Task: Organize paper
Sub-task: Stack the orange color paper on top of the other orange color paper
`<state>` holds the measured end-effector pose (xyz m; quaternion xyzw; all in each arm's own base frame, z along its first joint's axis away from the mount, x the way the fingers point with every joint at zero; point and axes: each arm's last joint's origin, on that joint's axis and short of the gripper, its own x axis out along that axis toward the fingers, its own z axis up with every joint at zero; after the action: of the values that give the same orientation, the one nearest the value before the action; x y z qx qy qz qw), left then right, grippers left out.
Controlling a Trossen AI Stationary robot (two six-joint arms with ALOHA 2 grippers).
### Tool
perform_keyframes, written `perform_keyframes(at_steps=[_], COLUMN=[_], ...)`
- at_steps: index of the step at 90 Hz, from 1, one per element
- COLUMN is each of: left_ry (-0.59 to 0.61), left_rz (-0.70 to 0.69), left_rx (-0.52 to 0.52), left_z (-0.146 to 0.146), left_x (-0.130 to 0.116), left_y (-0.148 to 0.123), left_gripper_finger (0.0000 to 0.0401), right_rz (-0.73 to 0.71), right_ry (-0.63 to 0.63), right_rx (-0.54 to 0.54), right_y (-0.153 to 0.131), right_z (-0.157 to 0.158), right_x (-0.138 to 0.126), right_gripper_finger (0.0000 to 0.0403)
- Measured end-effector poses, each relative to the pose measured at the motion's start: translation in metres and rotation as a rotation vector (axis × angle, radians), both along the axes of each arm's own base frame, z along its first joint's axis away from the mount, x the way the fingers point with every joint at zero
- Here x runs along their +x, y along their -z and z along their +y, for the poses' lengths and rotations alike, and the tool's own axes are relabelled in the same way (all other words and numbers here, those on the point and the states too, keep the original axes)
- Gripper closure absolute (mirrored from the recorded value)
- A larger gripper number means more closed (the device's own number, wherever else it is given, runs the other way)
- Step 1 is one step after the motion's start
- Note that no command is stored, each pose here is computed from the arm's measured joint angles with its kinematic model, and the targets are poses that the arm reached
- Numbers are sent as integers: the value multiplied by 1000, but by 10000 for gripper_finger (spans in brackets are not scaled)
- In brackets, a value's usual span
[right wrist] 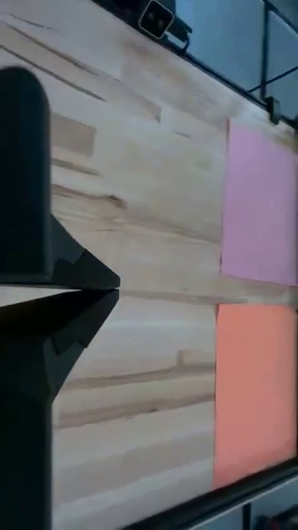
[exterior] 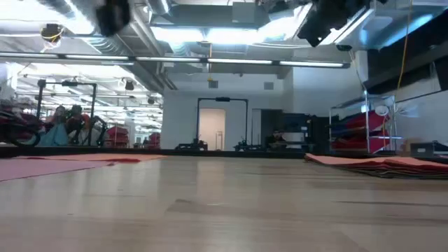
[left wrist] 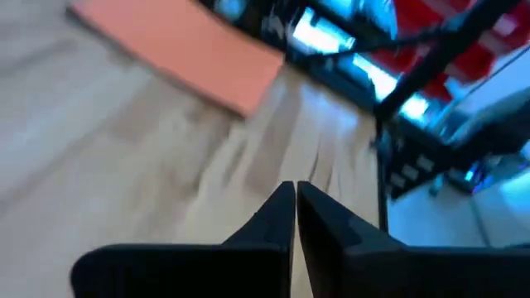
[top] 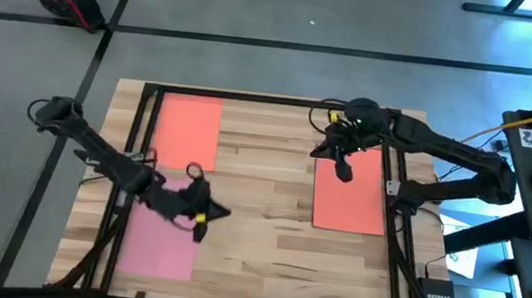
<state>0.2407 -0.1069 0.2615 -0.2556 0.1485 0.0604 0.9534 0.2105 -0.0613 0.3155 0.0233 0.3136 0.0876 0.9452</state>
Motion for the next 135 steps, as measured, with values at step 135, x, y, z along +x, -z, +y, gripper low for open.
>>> perform_keyframes(at_steps=[135], left_ry=[-328], left_rz=[-230], left_rx=[-146], left_z=[143], left_x=[-54], left_y=[109], left_gripper_finger=[401], right_rz=[505], right_ry=[201], right_rx=[327], right_y=[145], right_z=[137], right_x=[-23], right_gripper_finger=[340])
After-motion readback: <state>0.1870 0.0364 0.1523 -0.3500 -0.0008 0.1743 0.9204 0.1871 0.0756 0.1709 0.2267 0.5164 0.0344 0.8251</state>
